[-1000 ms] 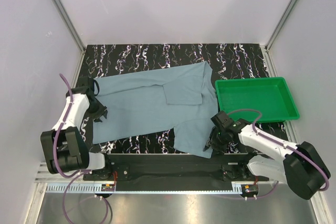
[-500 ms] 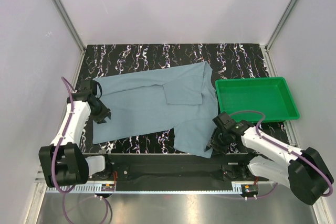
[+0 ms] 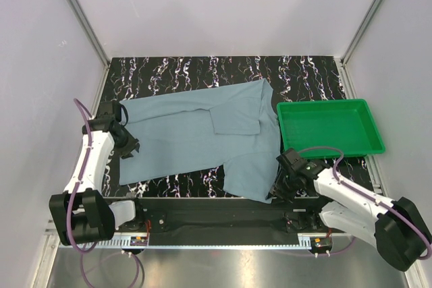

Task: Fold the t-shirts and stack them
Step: Fold the tshirt

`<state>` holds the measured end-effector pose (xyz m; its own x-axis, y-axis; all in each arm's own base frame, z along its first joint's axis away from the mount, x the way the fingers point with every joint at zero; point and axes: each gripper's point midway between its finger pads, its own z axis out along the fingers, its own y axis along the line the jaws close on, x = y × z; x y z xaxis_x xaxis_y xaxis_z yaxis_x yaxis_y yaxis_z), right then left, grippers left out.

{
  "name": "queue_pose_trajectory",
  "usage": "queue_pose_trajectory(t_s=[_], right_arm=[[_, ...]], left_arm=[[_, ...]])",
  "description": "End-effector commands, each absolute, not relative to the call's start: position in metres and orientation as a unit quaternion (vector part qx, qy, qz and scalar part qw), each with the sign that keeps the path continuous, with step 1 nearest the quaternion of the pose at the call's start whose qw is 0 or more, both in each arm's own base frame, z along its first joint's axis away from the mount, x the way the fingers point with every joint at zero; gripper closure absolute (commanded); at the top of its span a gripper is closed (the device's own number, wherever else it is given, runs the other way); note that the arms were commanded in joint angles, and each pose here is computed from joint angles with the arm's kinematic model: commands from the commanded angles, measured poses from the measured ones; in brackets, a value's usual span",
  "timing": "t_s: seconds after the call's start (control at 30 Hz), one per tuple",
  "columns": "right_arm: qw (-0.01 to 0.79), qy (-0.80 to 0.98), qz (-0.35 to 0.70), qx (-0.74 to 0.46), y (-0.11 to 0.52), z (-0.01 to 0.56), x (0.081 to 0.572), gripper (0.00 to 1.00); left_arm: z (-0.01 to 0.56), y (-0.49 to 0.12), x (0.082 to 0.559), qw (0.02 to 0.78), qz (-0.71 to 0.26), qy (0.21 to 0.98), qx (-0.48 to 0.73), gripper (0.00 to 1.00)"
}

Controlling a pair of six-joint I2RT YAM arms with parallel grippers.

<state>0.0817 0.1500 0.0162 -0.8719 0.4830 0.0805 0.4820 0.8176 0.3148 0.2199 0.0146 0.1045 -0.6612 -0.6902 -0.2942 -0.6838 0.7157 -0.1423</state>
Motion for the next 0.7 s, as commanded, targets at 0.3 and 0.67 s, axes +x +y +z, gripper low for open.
queue_pose_trajectory(t_s=[0.3, 0.67], right_arm=[[0.046, 0.961, 0.157, 0.222, 0.161, 0.048, 0.117, 1.0], [0.054, 0.986, 0.128, 0.093, 0.17, 0.094, 0.152, 1.0]], left_arm=[[0.099, 0.028, 0.222, 0.176, -0.003, 0.892, -0.416, 0.67], [0.074, 0.058, 0.176, 0.159, 0.111, 0.789, -0.583, 0.68]])
